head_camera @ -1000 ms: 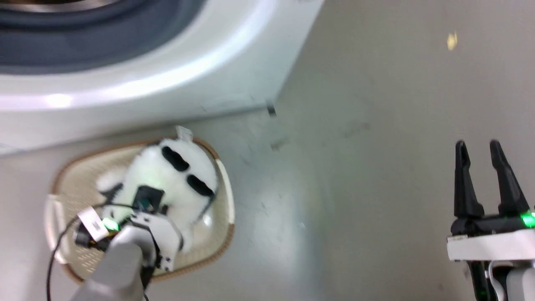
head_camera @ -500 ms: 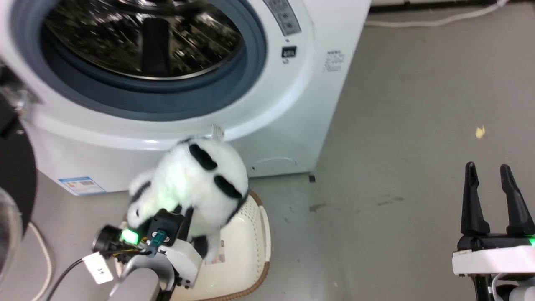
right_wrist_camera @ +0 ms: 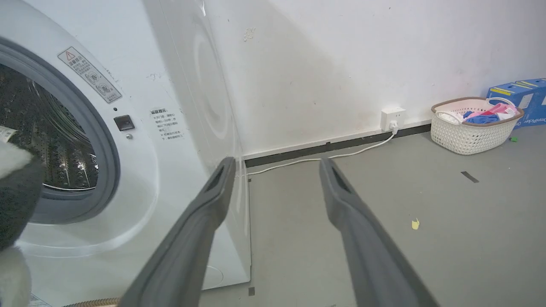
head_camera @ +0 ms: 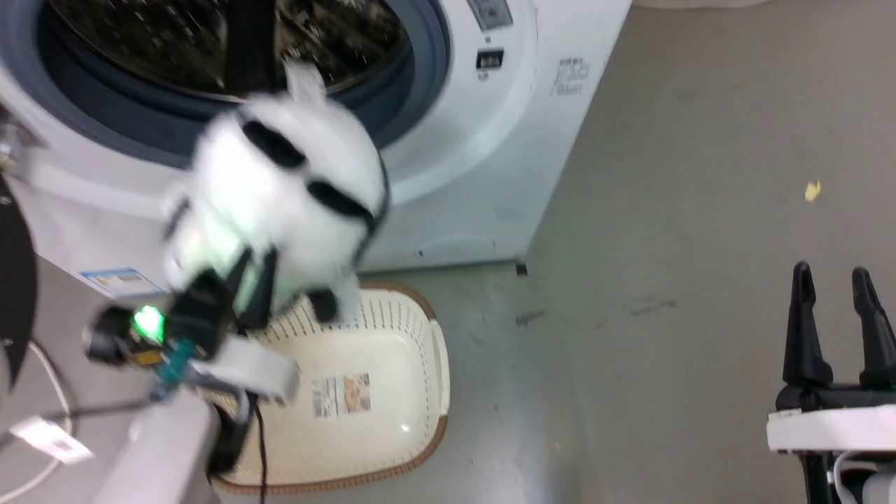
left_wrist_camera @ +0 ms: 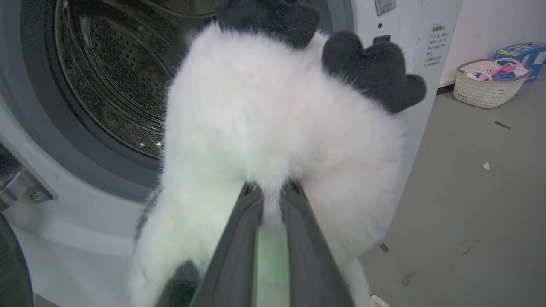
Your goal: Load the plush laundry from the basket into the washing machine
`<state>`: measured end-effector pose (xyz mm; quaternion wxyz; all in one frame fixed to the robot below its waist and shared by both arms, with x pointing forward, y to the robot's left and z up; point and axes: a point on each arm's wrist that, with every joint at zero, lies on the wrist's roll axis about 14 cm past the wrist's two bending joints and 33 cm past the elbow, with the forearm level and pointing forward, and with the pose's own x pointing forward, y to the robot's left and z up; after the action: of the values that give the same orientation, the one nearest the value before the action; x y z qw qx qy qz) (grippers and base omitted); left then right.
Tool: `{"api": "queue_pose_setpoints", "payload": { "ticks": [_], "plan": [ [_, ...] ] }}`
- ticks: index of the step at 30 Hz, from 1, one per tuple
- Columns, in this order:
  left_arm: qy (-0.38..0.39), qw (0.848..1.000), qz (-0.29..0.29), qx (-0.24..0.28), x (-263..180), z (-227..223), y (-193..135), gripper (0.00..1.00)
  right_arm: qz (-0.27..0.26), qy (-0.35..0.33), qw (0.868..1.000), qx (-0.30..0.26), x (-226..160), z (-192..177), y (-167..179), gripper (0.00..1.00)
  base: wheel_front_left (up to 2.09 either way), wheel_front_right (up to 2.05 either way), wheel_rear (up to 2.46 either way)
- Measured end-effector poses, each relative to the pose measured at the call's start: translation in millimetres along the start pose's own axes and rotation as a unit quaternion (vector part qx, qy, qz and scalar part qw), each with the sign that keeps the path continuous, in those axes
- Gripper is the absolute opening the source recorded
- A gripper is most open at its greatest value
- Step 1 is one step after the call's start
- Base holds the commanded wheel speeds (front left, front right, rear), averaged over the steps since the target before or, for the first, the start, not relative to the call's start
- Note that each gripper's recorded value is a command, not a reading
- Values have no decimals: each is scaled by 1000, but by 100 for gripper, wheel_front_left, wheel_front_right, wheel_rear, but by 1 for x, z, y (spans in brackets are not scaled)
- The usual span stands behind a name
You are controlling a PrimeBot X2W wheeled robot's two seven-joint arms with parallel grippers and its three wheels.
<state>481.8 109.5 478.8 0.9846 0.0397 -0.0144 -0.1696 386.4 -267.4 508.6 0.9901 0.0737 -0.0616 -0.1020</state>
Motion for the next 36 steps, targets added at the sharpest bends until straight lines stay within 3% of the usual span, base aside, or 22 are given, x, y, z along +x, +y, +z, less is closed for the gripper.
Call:
{"api": "queue_pose_setpoints", "payload": {
  "ticks": [12,20,27,32,36],
  "plan": [
    [-40,998,18,-36,131,24,52,0,-8,41,999,8,37,-46,-2,100,0,0,0],
    [-8,1000,15,22,218,5,78,0,-27,60,998,14,48,-68,-14,100,0,0,0],
    [65,996,25,49,272,-48,92,0,-40,76,996,-3,49,-81,-26,100,0,0,0],
    [141,989,19,42,281,-111,88,0,-51,95,994,-14,45,-93,-34,100,0,0,0],
    [171,984,11,47,281,-134,84,0,-52,102,993,-16,45,-98,-35,100,0,0,0]
  ]
}}
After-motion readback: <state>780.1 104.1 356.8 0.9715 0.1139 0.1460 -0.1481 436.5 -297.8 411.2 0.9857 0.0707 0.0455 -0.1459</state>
